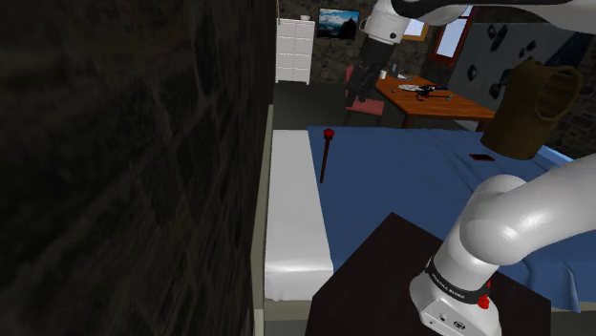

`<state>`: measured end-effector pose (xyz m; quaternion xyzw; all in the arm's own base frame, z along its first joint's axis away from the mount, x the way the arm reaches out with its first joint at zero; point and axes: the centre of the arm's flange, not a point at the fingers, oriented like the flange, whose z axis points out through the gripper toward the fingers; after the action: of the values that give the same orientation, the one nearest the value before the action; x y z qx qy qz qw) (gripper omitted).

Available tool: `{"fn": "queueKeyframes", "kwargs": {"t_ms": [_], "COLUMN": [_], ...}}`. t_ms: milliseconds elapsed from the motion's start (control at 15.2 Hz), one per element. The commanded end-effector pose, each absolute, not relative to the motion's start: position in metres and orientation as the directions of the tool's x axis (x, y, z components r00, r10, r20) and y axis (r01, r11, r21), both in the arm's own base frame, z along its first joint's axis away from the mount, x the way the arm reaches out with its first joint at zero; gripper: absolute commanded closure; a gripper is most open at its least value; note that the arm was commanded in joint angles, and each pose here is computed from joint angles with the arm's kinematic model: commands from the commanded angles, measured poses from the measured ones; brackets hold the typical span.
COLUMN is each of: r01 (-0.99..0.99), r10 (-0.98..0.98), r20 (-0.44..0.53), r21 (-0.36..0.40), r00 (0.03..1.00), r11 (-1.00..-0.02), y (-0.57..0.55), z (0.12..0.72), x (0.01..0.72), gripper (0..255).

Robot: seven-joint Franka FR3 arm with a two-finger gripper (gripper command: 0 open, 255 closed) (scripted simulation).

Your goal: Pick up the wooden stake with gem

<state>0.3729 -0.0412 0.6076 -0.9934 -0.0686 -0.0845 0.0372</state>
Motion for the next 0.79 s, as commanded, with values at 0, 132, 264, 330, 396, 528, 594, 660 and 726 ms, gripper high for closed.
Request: {"fn": "queueKeyframes", "kwargs": {"t_ms": [0,132,264,330,396,528,594,660,726], "r01": [0.136,0.130,0.124,0.121,0.118,0.112,0.109,0.105,0.102], "r10": [0.126,0.121,0.116,0.114,0.111,0.106,0.104,0.101,0.099], "r20": [0.162,0.150,0.139,0.133,0.127,0.116,0.110,0.104,0.099], "r21": [-0.057,-0.053,-0.049,-0.047,-0.045,-0.041,-0.038,-0.036,-0.034], "r00": [0.979,0.981,0.984,0.985,0.986,0.988,0.988,0.989,0.990], "r11": [-0.989,-0.990,-0.991,-0.992,-0.992,-0.993,-0.993,-0.994,-0.994], "y": [-0.057,-0.071,-0.086,-0.093,-0.101,-0.115,-0.123,-0.130,-0.138], "z": [0.593,0.580,0.567,0.561,0.554,0.540,0.534,0.527,0.520], "x": [0.390,0.408,0.426,0.436,0.445,0.462,0.471,0.480,0.489], "gripper": [0,0,0,0,0,0,0,0,0]}}
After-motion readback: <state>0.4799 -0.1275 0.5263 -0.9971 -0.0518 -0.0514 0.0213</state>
